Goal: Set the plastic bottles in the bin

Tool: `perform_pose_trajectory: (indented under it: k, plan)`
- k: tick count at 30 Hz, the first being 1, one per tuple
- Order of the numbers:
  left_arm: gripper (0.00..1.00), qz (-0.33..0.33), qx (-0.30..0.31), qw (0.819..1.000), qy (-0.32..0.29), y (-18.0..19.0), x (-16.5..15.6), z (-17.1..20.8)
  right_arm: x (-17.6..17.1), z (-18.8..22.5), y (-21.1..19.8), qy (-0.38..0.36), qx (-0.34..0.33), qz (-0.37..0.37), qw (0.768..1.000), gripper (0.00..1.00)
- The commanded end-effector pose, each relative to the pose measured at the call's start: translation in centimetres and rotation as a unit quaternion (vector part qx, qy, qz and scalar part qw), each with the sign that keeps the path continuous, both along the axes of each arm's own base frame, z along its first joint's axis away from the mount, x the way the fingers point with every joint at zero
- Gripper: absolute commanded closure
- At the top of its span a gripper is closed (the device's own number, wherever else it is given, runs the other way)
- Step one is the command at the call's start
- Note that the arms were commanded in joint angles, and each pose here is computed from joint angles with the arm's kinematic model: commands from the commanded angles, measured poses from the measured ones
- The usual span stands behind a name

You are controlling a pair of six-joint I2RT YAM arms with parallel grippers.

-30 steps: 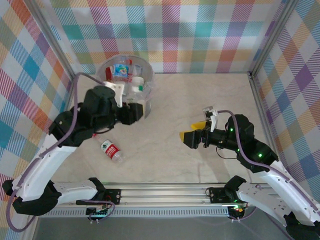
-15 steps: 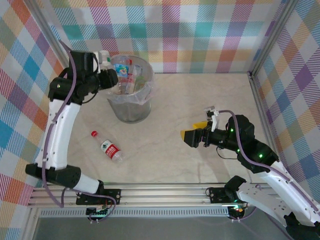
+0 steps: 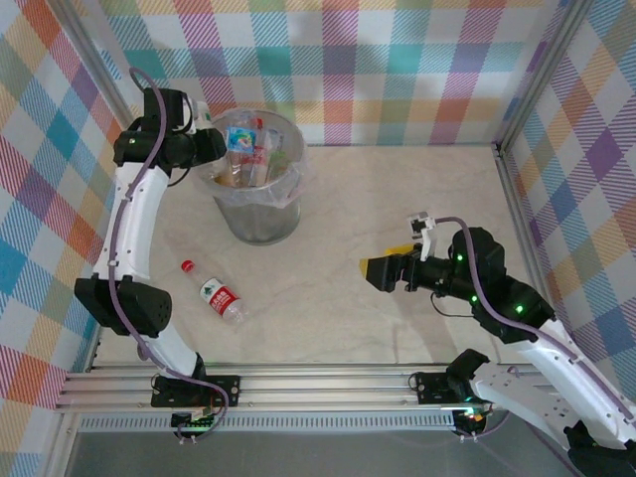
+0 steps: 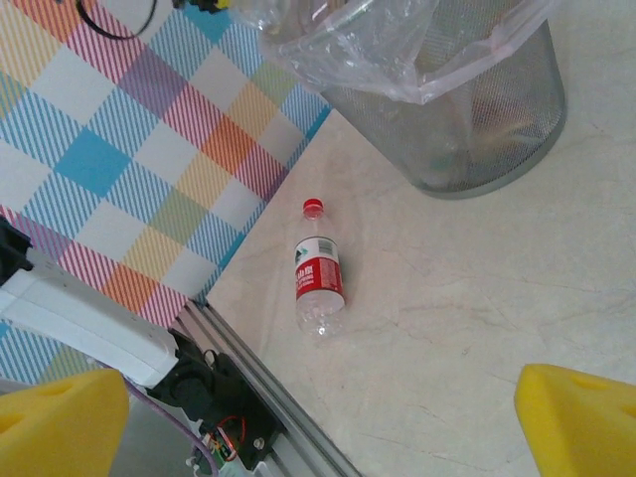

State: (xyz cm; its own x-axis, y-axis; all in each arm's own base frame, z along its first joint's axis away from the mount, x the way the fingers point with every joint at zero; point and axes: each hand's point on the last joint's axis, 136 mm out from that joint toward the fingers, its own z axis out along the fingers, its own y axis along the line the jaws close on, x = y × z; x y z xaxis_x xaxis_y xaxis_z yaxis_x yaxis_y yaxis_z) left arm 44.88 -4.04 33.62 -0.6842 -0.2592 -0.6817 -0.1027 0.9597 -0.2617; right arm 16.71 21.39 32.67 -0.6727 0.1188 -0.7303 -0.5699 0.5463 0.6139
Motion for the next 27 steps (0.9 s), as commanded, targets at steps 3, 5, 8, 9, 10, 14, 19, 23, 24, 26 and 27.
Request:
perform_pose_trajectory:
  k: [3,5,8,9,10,14,19,23,24,26,27]
  plan:
    - [0.49,-0.005,-0.010,1.000,0.000,0.2,0.6,0.2,0.1,0.4,-0.6,0.006,0.017,-0.021,1.000,0.00]
    - [0.49,-0.004,-0.028,1.000,0.002,0.0,0.7,0.2,0.2,0.5,-0.5,0.008,0.016,-0.021,1.000,0.00]
    - [0.49,-0.009,-0.059,0.998,0.018,-0.8,0.9,-0.4,0.3,0.6,-0.3,0.014,0.016,-0.018,1.000,0.00]
    - [0.49,-0.007,-0.067,0.997,0.024,-1.0,0.9,-0.7,0.3,0.7,-0.2,0.014,0.017,-0.017,1.000,0.00]
    - [0.48,-0.003,-0.072,0.997,0.029,-1.0,0.9,-0.9,0.3,0.8,-0.2,0.015,0.018,-0.016,1.000,0.00]
    - [0.48,0.005,-0.097,0.994,0.038,-1.5,0.6,-1.3,0.3,0.8,-0.4,0.013,0.016,-0.022,1.000,0.00]
    - [0.41,0.006,-0.107,0.993,0.052,-1.7,0.2,-1.7,0.5,0.6,-0.2,0.015,0.019,-0.022,0.999,0.00]
    - [0.33,0.012,-0.094,0.995,0.044,-1.2,-0.1,-1.2,0.6,0.5,-0.1,0.017,0.017,-0.020,0.999,0.00]
    - [0.32,0.014,-0.090,0.995,0.040,-1.0,-0.2,-1.0,0.6,0.6,-0.1,0.016,0.018,-0.020,1.000,0.00]
    - [0.29,0.017,-0.081,0.996,0.029,-0.7,-0.3,-0.3,0.6,0.6,-0.1,0.016,0.016,-0.020,1.000,0.00]
    - [0.29,0.020,-0.075,0.997,0.027,-0.5,-0.4,-0.1,0.6,0.6,-0.1,0.016,0.015,-0.021,1.000,0.00]
